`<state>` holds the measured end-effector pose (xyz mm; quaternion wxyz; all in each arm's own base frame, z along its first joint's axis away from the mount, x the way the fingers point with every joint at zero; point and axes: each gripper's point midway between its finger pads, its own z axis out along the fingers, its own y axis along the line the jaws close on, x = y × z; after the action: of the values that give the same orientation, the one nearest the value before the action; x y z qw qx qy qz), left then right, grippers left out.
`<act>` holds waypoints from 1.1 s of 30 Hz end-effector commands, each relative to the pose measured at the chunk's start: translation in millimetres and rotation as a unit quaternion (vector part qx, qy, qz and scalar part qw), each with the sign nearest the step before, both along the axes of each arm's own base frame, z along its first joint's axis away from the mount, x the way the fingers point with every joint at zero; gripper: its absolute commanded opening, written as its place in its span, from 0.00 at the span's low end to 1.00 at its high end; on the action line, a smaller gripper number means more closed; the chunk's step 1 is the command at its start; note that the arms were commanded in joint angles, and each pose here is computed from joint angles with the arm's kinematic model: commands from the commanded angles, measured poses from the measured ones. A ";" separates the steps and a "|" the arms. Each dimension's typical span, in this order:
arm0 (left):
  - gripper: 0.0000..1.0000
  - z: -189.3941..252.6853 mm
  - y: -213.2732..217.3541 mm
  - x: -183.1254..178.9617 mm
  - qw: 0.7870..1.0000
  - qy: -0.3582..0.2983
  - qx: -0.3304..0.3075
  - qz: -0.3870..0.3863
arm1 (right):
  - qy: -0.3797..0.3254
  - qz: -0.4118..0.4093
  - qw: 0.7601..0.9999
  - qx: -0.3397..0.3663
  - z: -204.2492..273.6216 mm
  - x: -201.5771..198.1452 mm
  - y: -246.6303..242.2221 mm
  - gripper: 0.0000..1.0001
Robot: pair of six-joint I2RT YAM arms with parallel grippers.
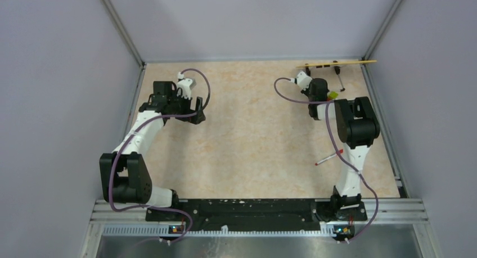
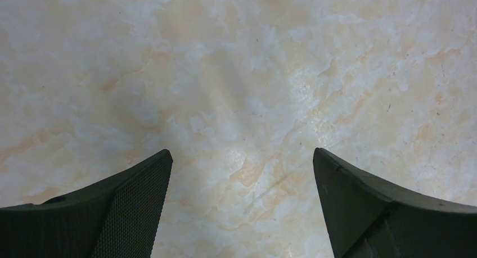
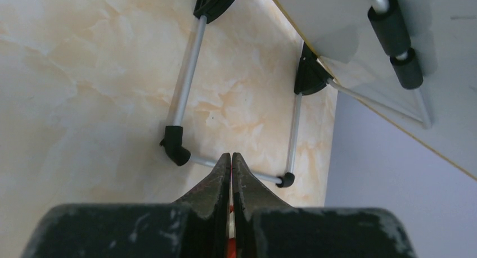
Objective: Write a sentence on the whiteboard
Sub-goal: Move the whiteboard stand to the center of the board.
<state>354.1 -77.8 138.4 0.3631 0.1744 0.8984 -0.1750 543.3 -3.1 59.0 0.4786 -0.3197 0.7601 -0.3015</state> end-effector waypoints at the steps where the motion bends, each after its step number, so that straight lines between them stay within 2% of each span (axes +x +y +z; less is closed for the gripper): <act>1: 0.99 17.6 2.2 11.3 0.999 -0.035 0.002 0.006 | -0.076 0.011 0.996 -0.038 42.6 36.5 5.3 0.00; 16: 0.99 19.0 2.5 10.0 0.999 -0.041 0.003 0.005 | -0.045 0.022 0.997 -0.053 25.2 78.0 10.5 0.00; 25: 0.99 22.5 0.4 6.2 0.999 -0.051 0.000 -0.004 | 0.019 0.061 0.996 -0.059 -10.7 76.3 19.9 0.00; 33: 0.99 26.3 -0.2 4.8 0.998 -0.057 -0.001 -0.007 | 0.094 0.097 0.990 -0.049 -42.6 54.6 29.1 0.00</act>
<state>354.9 -76.6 146.5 0.3771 0.1763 0.8934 -0.1691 606.9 13.2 34.8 0.4370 -0.4130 0.7394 -0.3029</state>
